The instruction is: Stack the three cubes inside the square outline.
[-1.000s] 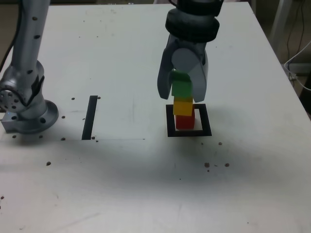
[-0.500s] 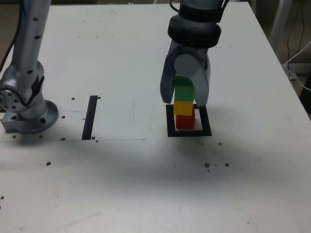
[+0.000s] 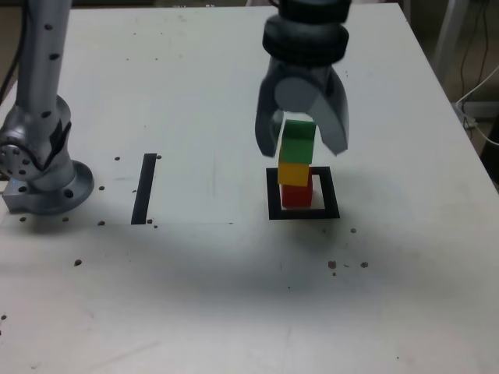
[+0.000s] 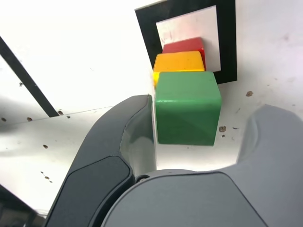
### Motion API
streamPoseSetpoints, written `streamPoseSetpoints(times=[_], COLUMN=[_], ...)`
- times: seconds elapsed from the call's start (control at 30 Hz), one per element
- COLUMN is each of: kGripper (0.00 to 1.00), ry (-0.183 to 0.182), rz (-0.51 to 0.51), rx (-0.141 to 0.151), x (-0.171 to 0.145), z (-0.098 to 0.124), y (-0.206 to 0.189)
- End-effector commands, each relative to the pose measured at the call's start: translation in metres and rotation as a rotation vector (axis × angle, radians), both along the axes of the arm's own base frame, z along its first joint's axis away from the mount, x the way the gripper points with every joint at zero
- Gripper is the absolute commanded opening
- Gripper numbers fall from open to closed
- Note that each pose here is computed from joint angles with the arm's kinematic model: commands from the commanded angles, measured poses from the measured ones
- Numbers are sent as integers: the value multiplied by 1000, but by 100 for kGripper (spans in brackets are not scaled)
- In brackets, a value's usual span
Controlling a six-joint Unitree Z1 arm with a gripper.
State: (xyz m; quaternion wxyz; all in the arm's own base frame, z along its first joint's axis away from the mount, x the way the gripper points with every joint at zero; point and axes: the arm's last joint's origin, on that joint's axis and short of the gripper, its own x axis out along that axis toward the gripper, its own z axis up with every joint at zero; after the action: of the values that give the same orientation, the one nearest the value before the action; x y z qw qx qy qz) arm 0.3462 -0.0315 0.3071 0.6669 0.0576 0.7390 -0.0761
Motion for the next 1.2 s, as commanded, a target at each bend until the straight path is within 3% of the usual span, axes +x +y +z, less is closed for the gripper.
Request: streamPoseSetpoints(times=[0.0,0.17,0.5,0.77,1.17], kGripper=[99,99,99,99,100], ry=[-33,-32,23,55,108], rz=[7,19,59,93,123], rx=[12,28,63,84,83], x=[-14,-38,-94,-139,-187], z=[15,22,13,-19,-68], y=[2,6,20,27,30])
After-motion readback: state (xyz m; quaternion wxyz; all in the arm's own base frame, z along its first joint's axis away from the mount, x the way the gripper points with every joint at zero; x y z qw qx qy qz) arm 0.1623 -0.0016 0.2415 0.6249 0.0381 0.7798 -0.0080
